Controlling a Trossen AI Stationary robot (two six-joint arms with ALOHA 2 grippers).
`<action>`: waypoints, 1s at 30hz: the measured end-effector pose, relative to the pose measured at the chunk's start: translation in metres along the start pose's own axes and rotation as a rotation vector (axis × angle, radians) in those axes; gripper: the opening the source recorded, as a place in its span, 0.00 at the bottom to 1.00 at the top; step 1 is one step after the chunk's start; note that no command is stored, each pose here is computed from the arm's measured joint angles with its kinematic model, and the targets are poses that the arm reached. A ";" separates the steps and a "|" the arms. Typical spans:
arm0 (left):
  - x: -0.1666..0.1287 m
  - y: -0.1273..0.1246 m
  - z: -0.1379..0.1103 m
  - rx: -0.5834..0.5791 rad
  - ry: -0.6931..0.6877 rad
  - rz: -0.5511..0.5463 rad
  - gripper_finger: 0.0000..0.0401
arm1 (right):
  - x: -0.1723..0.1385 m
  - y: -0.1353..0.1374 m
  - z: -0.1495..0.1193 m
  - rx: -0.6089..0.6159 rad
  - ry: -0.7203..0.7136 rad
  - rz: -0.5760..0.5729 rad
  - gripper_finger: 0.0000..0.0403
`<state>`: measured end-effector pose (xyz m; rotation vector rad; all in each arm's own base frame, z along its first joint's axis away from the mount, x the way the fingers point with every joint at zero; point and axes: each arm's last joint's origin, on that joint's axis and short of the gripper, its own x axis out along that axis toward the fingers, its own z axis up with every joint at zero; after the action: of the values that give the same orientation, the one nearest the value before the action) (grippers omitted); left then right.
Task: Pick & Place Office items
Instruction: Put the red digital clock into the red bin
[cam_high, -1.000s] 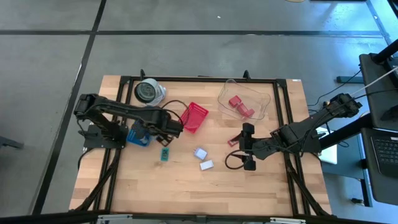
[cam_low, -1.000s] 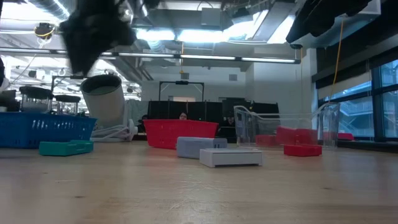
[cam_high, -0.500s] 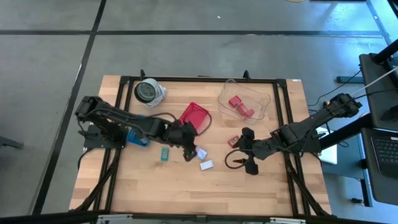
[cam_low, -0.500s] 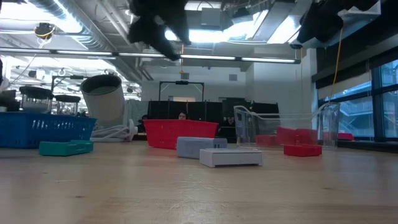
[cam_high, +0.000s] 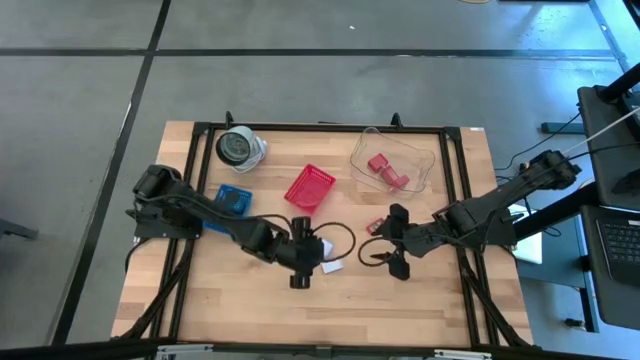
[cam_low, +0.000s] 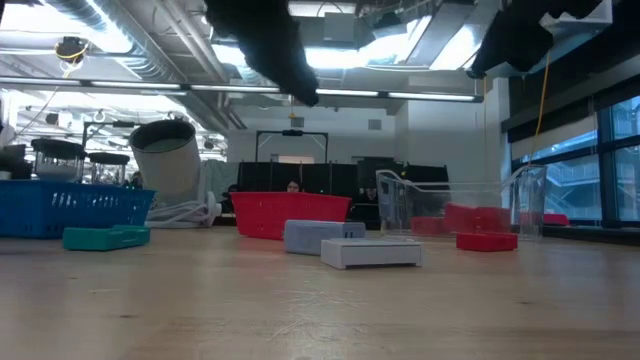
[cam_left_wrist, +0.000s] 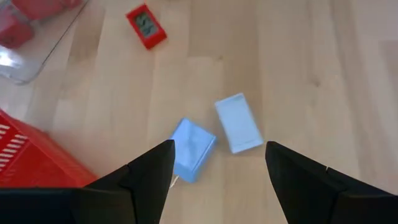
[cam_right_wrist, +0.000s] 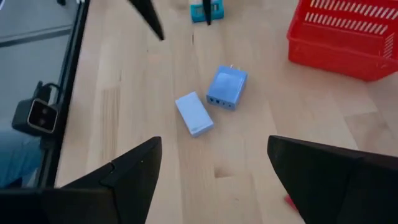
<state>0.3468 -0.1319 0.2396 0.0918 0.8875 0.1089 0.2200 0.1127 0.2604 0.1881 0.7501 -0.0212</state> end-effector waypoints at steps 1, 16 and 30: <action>-0.004 -0.002 0.000 -0.007 -0.009 -0.005 0.62 | 0.002 0.000 0.001 0.002 0.000 -0.004 0.75; -0.085 -0.025 0.001 -0.003 -0.233 0.006 0.62 | 0.066 -0.033 -0.029 -0.307 0.450 -0.172 0.92; -0.116 -0.017 0.002 0.009 -0.338 0.097 0.62 | 0.113 -0.091 -0.034 -0.475 0.684 -0.072 0.92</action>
<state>0.2761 -0.1644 0.3279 0.1568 0.5458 0.1738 0.2718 0.0343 0.1445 -0.3046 1.4176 0.1594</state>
